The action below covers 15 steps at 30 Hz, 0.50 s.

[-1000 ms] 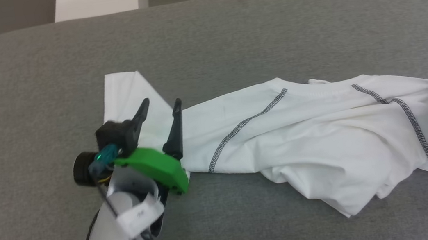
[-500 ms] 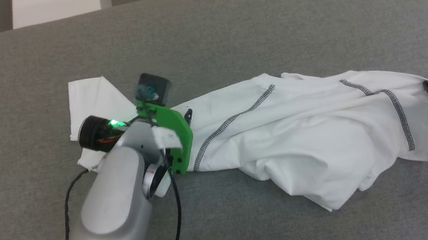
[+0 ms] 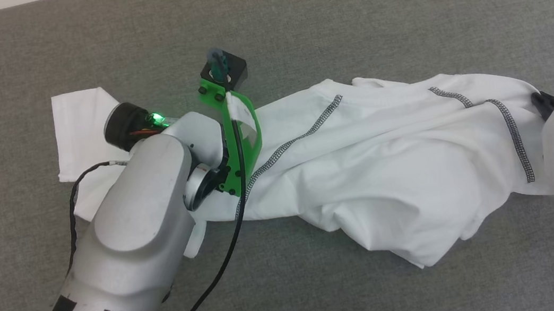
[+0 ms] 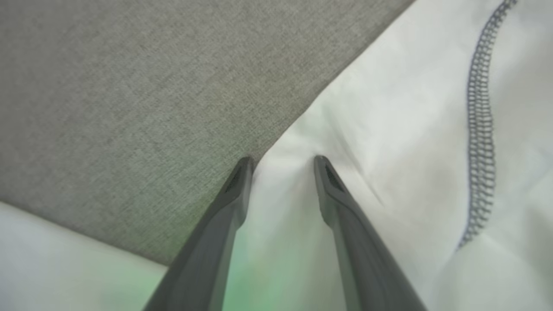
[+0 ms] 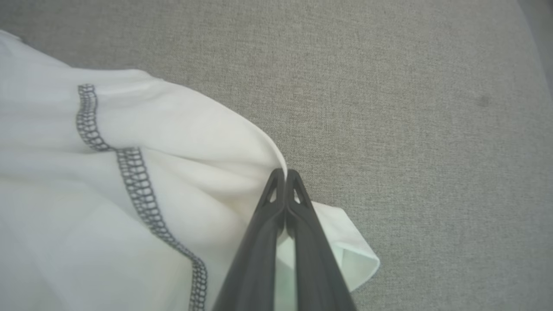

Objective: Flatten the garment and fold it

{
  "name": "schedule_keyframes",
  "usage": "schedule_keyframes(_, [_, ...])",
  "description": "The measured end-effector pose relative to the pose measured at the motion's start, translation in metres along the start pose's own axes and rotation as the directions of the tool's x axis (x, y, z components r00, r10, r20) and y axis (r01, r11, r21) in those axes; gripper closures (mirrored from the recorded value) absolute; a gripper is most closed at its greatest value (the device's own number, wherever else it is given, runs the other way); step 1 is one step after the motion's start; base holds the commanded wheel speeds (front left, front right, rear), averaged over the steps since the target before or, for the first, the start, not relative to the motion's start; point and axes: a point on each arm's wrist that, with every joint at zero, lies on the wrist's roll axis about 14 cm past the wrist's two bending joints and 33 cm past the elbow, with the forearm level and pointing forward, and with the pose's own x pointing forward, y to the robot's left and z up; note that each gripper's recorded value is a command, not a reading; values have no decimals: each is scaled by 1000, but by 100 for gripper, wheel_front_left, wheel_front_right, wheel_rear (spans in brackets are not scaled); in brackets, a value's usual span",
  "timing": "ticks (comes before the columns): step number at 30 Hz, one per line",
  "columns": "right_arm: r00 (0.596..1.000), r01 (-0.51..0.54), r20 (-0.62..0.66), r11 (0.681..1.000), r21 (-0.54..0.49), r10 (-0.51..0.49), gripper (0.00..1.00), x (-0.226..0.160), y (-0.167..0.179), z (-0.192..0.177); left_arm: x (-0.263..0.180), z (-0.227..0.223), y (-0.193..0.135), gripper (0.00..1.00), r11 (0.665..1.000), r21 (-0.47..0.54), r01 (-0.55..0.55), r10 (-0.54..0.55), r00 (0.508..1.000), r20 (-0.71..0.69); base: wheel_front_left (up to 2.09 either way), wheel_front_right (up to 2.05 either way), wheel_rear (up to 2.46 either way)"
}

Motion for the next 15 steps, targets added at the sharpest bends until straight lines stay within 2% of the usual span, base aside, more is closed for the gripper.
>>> schedule_keyframes(3, [1000, -2, -1, 1000, 1, 2, 100, 1, 0, -1, 1, -2, -8, 100, 999, 0, 47, -47, 999, -27, 0, 0, 0])
schedule_keyframes(8, [1000, -8, 16, 1000, -11, 8, 100, 1, 2, 7, -5, 1, -9, 100, 997, 46, 56, -56, 998, 5, 0, 0, 0])
schedule_keyframes(12, [998, -6, 67, 999, -50, 9, 100, -5, 1, 29, -20, 18, -5, 100, 996, 64, 68, -75, 991, 112, 0, 0, 0])
schedule_keyframes(15, [992, 2, 127, 997, -83, 9, 100, -14, -2, 53, -45, 50, 4, 100, 995, 70, 66, -82, 962, 260, 0, 0, 0])
